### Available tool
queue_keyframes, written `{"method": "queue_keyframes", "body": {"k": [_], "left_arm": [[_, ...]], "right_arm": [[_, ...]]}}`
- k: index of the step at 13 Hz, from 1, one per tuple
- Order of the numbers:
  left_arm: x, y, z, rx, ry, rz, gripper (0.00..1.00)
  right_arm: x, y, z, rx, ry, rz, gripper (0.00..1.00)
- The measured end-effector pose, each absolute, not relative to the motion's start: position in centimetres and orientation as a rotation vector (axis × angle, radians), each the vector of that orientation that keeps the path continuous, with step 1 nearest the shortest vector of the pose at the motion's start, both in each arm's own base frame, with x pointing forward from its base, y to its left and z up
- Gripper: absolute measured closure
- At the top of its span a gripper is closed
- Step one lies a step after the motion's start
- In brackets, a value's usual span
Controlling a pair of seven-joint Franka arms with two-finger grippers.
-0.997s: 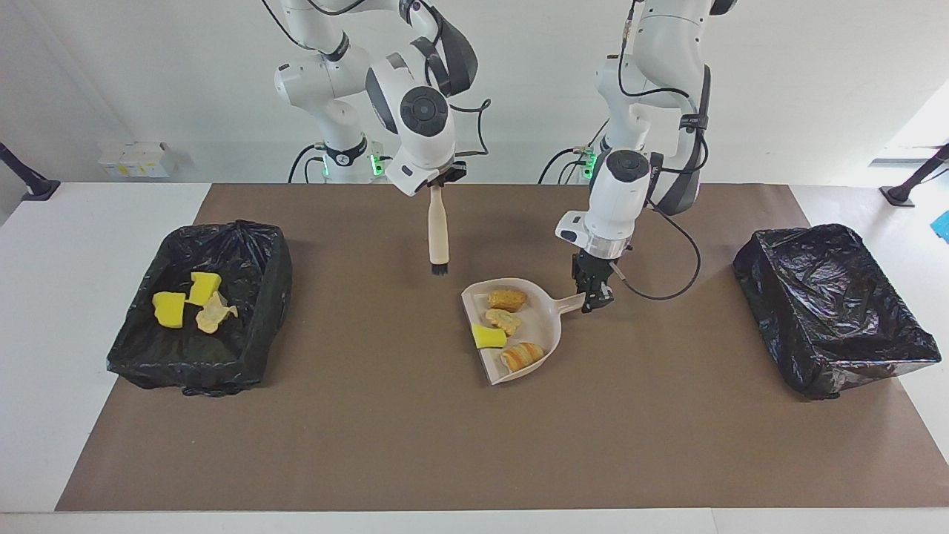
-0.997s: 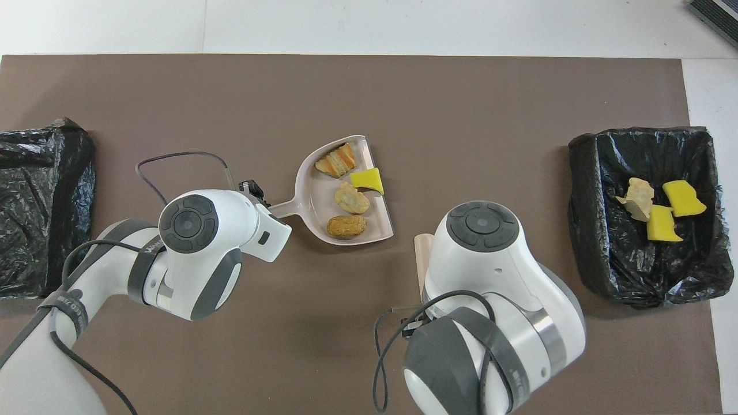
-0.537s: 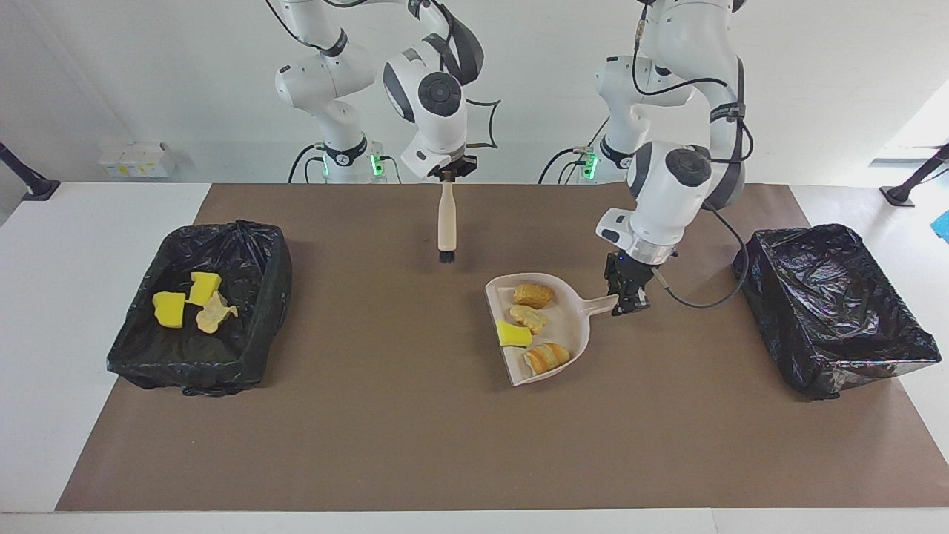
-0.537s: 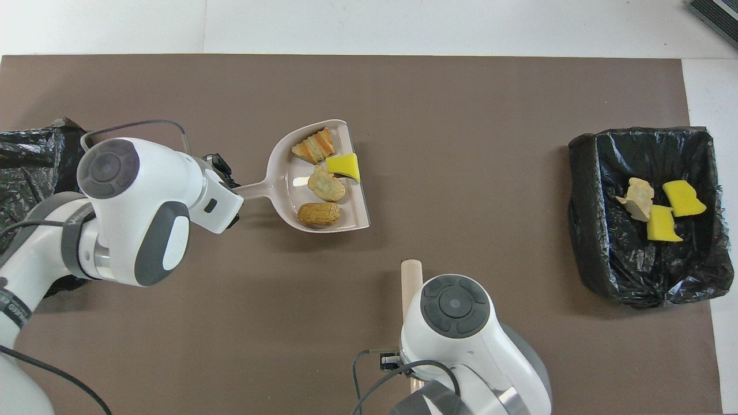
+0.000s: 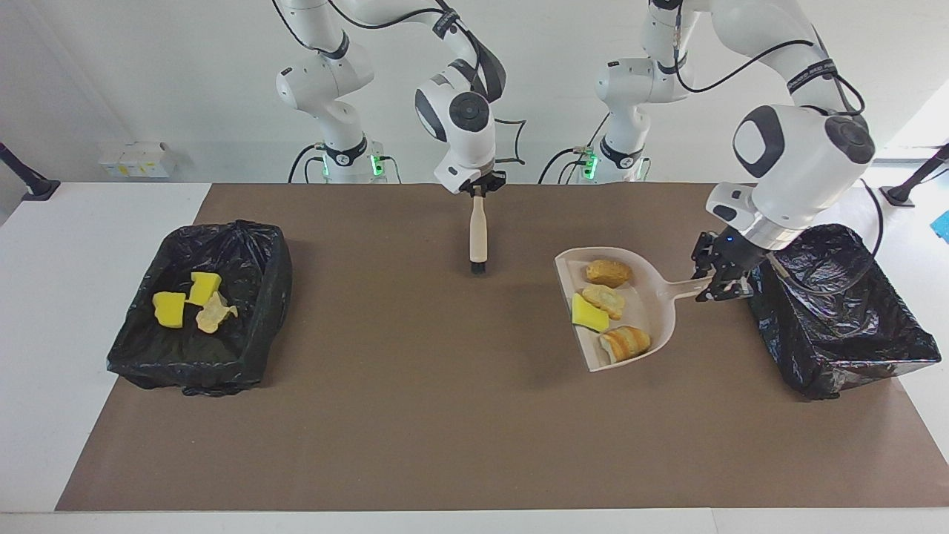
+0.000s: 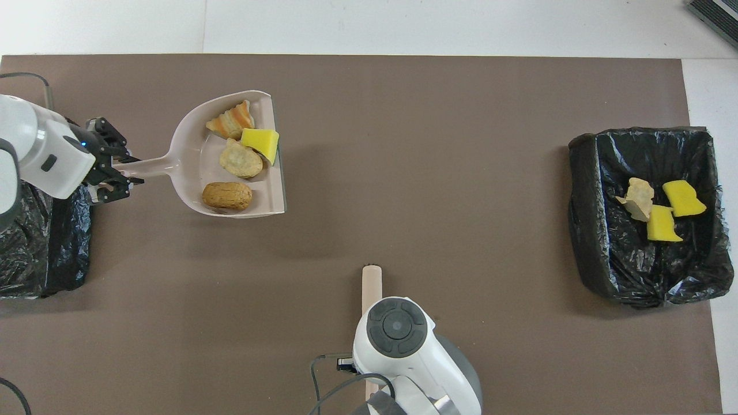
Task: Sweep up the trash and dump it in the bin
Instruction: 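Carry the full dustpan with the left gripper over the nearer black bin, then tip the dustpan with the left gripper while the right gripper drops the brush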
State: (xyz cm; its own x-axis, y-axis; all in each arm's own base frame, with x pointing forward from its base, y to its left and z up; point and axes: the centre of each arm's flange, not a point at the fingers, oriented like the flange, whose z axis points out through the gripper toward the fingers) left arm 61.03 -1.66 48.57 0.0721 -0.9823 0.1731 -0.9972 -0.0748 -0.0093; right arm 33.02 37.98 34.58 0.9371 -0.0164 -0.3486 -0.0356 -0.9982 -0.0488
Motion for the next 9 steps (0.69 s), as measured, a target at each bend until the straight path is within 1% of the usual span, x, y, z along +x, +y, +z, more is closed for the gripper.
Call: {"method": "queue_keyframes", "body": {"k": [2,5,9], "left_arm": [[60.8,3.0,49.4,2.177,-2.061,0.222,0.67],[59.3,11.3,49.5,2.111,-2.087,0.238,0.67],[54.6,25.1,50.5,2.133,-2.08,0.264,0.67]], "right_arm": [[32.4,38.6,34.0,-3.044,0.022,0.552,0.74],[33.1,38.1,34.0,-3.042,0.039,0.549,0.74],[33.6,37.6,33.3,-3.067,0.031,0.543,0.74]]}}
